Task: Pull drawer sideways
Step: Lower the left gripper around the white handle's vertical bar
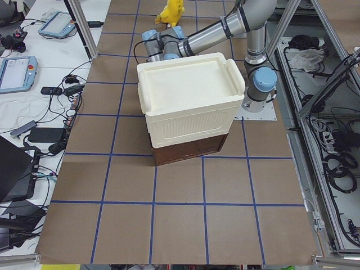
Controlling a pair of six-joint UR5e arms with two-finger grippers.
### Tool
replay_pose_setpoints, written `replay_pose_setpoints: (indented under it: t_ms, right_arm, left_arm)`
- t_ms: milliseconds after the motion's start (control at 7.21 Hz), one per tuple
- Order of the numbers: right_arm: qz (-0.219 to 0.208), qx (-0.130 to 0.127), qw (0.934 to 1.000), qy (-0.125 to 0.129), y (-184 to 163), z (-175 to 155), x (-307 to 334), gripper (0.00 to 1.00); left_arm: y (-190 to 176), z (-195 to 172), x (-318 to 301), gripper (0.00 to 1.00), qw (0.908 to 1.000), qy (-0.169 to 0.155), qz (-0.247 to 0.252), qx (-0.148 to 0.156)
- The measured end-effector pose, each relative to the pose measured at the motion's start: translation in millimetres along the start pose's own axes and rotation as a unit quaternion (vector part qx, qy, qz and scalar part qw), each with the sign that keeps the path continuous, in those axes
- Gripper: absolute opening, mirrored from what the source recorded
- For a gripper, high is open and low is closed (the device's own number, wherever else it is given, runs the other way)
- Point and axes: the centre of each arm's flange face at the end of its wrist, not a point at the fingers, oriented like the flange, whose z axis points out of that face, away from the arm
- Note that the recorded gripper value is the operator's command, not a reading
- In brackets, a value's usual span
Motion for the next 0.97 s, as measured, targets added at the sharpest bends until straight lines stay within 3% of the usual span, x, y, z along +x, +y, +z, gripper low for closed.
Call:
replay_pose_setpoints:
  t_ms: [555,971]
  right_arm:
    - [0.0,0.0,1.0,-0.001,0.0,0.0,-0.1,1.0]
    - [0.0,0.0,1.0,0.0,0.0,0.0,0.0,1.0]
  left_arm:
    - [-1.1,4.6,2.0,0.81,1.0,0.001,-0.001,-0.006]
    - [0.3,7.2,3.5,0.69,1.0,0.0,0.002,-0.008]
